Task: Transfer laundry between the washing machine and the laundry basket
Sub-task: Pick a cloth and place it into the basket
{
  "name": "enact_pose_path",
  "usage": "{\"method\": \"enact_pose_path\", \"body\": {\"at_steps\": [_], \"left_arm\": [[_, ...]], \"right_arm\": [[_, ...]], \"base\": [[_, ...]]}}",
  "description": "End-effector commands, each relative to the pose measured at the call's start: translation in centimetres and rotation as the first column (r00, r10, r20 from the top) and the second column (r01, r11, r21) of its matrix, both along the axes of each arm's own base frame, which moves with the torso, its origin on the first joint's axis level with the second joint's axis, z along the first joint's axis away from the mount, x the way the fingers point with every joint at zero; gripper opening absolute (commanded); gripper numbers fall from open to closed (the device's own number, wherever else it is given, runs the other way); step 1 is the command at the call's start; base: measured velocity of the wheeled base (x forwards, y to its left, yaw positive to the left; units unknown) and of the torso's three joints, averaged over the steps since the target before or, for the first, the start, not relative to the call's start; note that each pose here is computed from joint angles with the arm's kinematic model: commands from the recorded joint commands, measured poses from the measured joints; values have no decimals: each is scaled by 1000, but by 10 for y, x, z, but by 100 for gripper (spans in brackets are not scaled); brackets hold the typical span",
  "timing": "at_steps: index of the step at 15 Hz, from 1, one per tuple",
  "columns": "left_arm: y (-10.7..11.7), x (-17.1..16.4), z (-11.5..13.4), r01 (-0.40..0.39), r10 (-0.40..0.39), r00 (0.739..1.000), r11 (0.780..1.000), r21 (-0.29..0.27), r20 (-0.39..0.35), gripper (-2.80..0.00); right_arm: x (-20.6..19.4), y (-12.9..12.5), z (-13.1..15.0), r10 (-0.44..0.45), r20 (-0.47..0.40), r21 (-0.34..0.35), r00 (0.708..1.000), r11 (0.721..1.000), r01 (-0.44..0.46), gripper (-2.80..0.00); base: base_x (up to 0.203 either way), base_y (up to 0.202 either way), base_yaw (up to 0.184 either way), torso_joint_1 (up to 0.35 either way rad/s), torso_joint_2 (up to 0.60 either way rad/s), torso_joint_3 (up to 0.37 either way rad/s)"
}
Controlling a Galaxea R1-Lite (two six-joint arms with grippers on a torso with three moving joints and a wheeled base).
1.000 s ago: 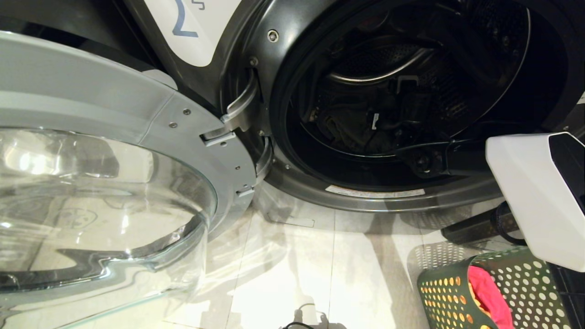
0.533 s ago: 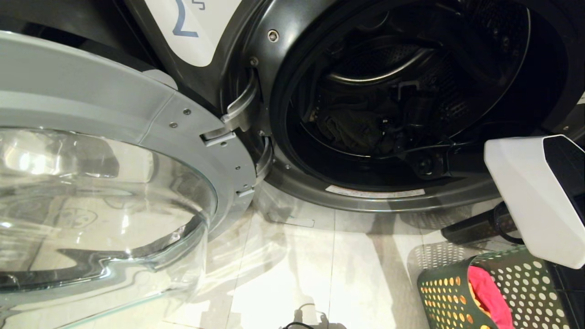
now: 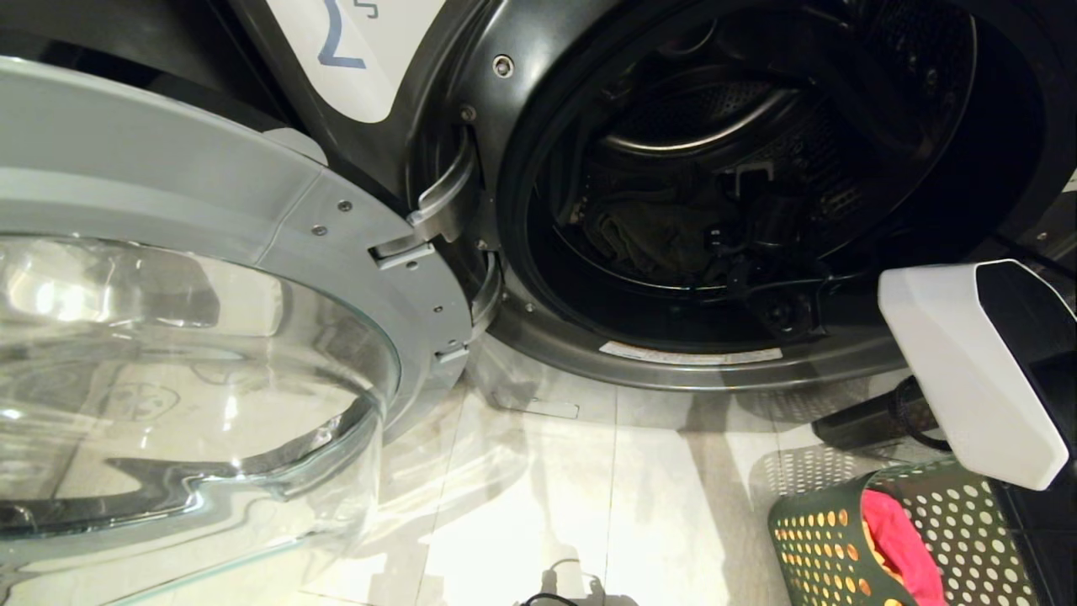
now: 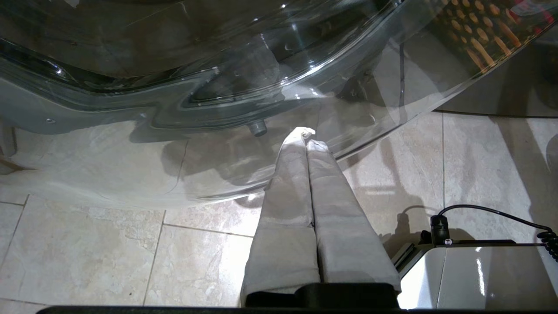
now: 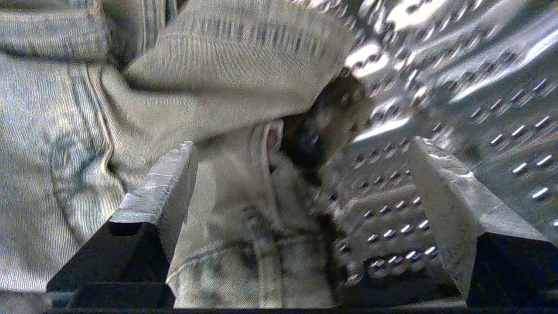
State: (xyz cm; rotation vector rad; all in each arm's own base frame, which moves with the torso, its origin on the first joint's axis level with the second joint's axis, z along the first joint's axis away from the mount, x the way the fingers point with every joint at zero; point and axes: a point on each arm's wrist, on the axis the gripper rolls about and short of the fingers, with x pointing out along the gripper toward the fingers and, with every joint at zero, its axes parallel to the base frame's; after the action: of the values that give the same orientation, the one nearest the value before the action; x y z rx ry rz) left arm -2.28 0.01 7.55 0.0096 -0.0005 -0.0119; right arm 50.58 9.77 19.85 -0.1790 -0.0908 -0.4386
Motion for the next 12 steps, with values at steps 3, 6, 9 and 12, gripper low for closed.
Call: {"method": "enact_pose_path", "body": {"at_steps": [3,6,9,12], "left_arm": [[0,0,0,0,0,1000,1000,0,0,-280],[0,0,0,0,0,1000,1000,-2,0,-280],[0,0,0,0,0,1000,1000,-2,0,-280],[0,0,0,0,0,1000,1000,0,0,-280]], "right_arm": [[3,0,-16,24,-76,110,997,994,-16,0],[3,3,-18,119,-77,176,990,979,-104,0],[1,8,-16,191,-52,220,980,960,-175,0],[0,12,-11,256,-33,233,966,942,-242,0]], "base": [[0,0,0,0,0,0],[0,0,0,0,0,0],[0,0,0,0,0,0],[0,0,0,0,0,0]]}}
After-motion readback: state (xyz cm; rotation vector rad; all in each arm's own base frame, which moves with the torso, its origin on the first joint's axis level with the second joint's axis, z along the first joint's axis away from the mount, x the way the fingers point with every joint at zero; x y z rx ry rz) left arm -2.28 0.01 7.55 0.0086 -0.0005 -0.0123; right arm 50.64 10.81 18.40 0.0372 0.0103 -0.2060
